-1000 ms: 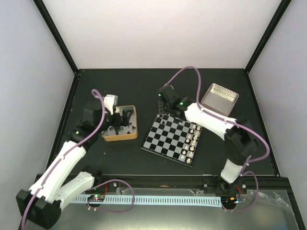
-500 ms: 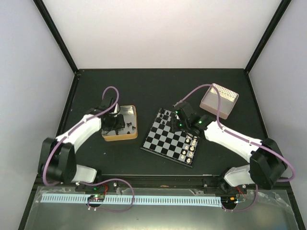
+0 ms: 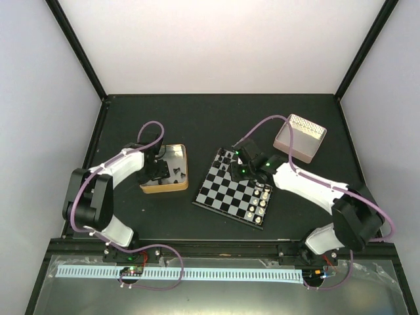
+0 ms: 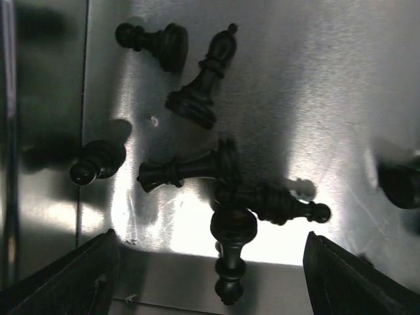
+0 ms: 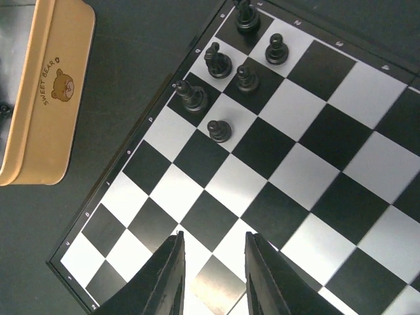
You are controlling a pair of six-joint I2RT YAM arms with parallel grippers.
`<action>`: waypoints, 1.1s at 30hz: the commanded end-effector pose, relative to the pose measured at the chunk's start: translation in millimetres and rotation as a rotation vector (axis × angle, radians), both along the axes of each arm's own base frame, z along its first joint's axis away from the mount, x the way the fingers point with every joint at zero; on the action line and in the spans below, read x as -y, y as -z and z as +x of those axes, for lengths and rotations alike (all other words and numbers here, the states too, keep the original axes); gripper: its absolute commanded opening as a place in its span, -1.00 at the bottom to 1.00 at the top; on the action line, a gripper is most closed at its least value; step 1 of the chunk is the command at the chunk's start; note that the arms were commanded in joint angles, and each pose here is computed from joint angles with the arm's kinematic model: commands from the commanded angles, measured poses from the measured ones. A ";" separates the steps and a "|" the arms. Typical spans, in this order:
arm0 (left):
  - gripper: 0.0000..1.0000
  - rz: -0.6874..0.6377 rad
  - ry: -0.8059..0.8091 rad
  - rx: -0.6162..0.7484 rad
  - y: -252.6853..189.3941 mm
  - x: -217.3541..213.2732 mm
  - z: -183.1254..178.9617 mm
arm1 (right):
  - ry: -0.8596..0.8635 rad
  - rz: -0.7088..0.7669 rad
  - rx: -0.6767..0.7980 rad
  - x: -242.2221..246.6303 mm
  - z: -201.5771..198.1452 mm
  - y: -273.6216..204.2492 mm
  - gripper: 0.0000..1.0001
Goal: Set up the chess pieces on the board
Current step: Pick up the chess piece from the storage box.
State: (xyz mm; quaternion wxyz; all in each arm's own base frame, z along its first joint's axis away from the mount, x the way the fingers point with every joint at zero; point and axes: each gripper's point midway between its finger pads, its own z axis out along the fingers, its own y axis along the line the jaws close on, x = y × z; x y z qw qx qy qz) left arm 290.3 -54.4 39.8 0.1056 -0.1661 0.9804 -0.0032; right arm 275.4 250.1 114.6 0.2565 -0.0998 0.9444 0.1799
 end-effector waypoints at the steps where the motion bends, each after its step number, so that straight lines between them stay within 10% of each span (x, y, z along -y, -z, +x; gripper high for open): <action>1: 0.55 0.052 -0.041 -0.027 5.5 -11.7 0.5 | -0.034 0.036 -0.007 -18.1 9.3 -7.0 -0.46; 20: -0.53 0.081 -0.001 0.064 9.8 -6.8 73.2 | -0.002 0.040 -0.003 -21.3 17.6 -11.9 -0.52; 33: -0.40 0.021 0.028 0.048 15.5 3.3 65.5 | 0.005 0.056 -0.001 -19.6 15.0 -16.4 -0.53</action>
